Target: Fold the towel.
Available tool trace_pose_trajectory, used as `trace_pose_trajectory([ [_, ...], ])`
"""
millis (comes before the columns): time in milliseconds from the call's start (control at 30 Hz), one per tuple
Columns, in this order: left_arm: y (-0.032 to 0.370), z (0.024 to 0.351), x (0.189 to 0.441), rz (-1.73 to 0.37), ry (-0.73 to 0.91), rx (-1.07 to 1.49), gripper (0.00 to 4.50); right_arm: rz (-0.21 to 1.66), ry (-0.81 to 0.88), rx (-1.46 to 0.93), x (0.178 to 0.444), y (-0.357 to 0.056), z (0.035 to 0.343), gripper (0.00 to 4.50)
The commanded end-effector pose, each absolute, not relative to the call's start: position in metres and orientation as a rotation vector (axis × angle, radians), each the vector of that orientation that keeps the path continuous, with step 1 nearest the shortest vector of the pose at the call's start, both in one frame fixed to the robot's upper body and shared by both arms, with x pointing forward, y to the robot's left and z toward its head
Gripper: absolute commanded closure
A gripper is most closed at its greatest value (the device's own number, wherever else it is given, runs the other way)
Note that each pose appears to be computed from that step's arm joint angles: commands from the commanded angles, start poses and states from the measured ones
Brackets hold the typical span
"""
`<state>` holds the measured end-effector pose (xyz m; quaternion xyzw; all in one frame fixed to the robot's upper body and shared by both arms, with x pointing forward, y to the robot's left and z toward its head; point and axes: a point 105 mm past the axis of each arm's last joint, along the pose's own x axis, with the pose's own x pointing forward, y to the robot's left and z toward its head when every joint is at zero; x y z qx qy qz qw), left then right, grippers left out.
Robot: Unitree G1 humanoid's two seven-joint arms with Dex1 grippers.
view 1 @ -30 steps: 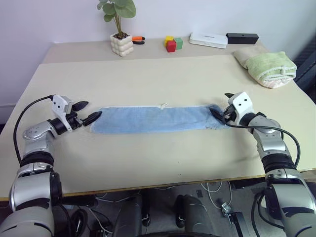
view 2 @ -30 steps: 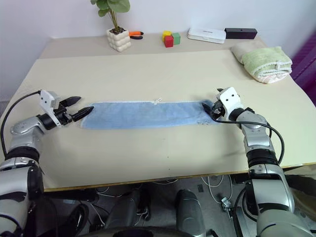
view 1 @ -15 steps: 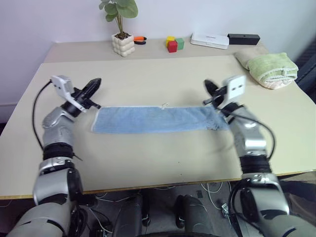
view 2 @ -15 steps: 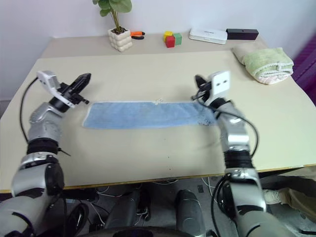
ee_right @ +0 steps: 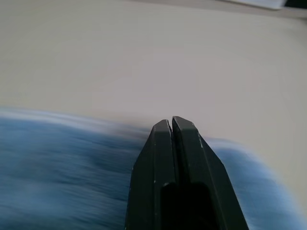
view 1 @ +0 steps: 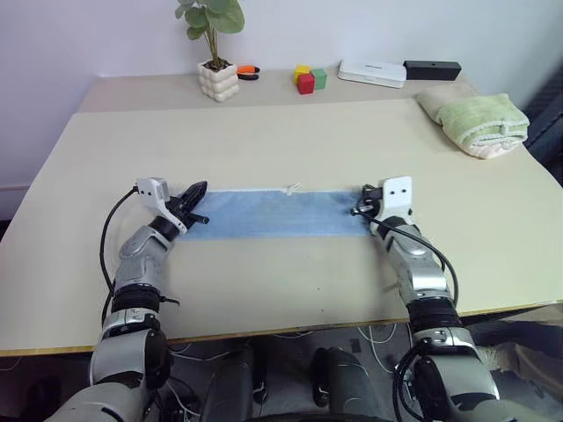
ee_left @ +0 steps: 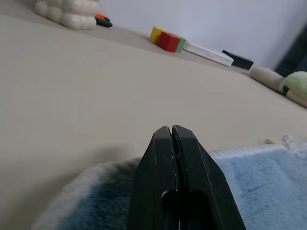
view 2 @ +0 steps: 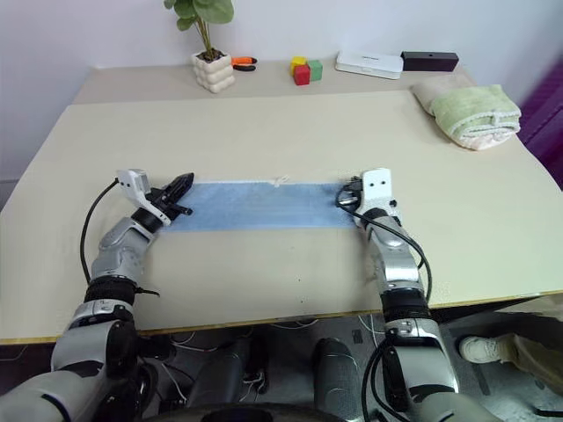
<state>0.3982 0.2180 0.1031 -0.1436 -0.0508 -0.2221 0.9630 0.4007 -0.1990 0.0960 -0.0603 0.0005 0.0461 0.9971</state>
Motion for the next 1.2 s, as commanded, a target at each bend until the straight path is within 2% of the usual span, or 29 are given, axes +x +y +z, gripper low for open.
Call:
trace_pose_trajectory([
  [33, 0.243, 0.103, 0.396, -0.398, -0.09, -0.306, 4.5, 0.053, 0.001, -0.129, 0.397, -0.219, 0.095, 4.46],
  [133, 0.246, 0.106, 0.392, -0.446, -0.089, -0.33, 4.5, 0.102, -0.023, -0.049, 0.396, -0.218, 0.103, 4.46],
  [233, 0.241, 0.116, 0.383, -0.557, -0.107, -0.367, 3.63, 0.164, -0.081, -0.003, 0.394, -0.214, 0.121, 3.6],
  [367, 0.245, 0.136, 0.379, -0.592, -0.162, -0.296, 1.63, 0.199, -0.121, 0.018, 0.389, -0.218, 0.142, 1.6],
  [467, 0.248, 0.156, 0.373, -0.65, -0.203, -0.238, 0.13, 0.21, -0.106, 0.16, 0.379, -0.233, 0.157, 0.16],
  [667, 0.234, 0.182, 0.354, -0.83, -0.232, -0.125, 0.05, 0.371, 0.034, 0.502, 0.331, -0.232, 0.164, 0.06],
  [800, 0.217, 0.178, 0.336, -0.992, -0.18, -0.048, 0.05, 0.449, 0.163, 0.622, 0.299, -0.234, 0.157, 0.06],
  [900, 0.209, 0.178, 0.33, -1.053, -0.173, -0.001, 0.05, 0.392, 0.219, 0.714, 0.288, -0.246, 0.151, 0.06],
  [1000, 0.202, 0.182, 0.331, -1.092, -0.168, 0.02, 0.05, 0.385, 0.273, 0.802, 0.275, -0.242, 0.143, 0.06],
  [1200, 0.196, 0.185, 0.33, -1.133, -0.169, 0.043, 0.05, 0.317, 0.317, 0.9, 0.272, -0.232, 0.126, 0.06],
])
